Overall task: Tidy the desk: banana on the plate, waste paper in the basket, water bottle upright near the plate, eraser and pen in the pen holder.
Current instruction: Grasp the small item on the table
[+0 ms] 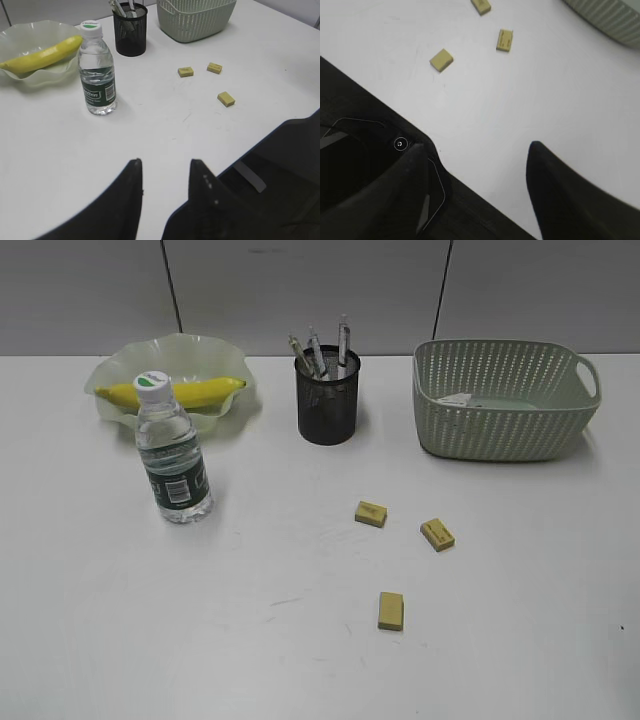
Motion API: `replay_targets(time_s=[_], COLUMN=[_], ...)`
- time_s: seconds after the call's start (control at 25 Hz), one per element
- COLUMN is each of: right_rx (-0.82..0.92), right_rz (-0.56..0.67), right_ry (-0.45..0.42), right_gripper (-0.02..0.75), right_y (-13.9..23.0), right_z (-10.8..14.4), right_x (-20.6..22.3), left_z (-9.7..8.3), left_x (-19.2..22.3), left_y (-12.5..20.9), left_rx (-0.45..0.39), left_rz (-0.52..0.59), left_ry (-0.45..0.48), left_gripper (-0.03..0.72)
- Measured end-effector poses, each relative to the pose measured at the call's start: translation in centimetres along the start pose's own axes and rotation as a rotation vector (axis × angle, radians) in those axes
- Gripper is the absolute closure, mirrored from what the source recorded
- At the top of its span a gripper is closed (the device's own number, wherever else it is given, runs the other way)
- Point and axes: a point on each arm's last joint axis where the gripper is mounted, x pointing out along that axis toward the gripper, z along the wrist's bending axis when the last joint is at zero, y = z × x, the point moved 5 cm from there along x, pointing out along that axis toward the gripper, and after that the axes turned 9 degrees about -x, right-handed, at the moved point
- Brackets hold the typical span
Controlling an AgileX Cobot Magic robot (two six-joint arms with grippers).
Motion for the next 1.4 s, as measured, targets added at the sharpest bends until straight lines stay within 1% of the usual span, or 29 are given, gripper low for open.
replay_targets(time_s=[0.2,0.32,0.48,0.6,0.68,0.84,0.88,1.0,1.04,1.16,1.2,1.28,1.4], right_rx=[0.000,0.002,0.026,0.042,0.041,0.037,0.036,0.034,0.034,0.034,0.034,0.034,0.035], right_rz=[-0.048,-0.090,-0.164,-0.284,-0.351,-0.454,-0.475,-0.520,-0.522,-0.523,-0.523,-0.523,-0.524], right_ry=[0.016,0.022,0.034,0.065,0.084,0.111,0.117,0.128,0.129,0.129,0.129,0.129,0.129], right_gripper=[0.244,0.244,0.244,0.244,0.244,0.244,0.244,0.246,0.246,0.248,0.248,0.248,0.248], right_y=[6.2,8.9,11.5,12.3,12.7,13.4,13.6,14.0,14.0,14.0,14.0,14.0,14.0], right_z=[1.8,2.7,3.6,3.9,4.1,4.4,4.4,4.6,4.6,4.6,4.6,4.6,4.6], right_x=[0.6,0.8,0.7,-0.5,-1.1,-2.2,-2.4,-3.0,-3.0,-3.0,-3.0,-3.0,-3.0], left_z=[0.0,0.0,0.0,-0.4,-1.0,-2.8,-3.4,-5.2,-5.8,-7.5,-8.1,-9.1,-10.2], left_x=[0.0,0.0,0.2,1.2,2.6,6.8,8.0,12.5,13.9,19.4,20.8,24.3,29.3], left_y=[0.0,0.0,-0.1,-0.7,-1.5,-3.6,-4.3,-5.8,-6.4,-7.5,-8.4,-9.5,-10.8], left_rx=[0.000,0.000,0.004,0.016,0.034,0.069,0.076,0.097,0.103,0.117,0.118,0.126,0.173], left_rz=[0.000,0.000,0.011,0.056,0.092,0.116,0.103,0.118,0.116,0.179,0.177,0.208,0.243], left_ry=[-0.001,-0.001,-0.006,-0.021,-0.033,-0.012,0.003,0.032,0.044,0.046,0.050,0.041,0.018], left_gripper=[0.447,0.447,0.447,0.447,0.447,0.447,0.447,0.447,0.447,0.447,0.447,0.447,0.444])
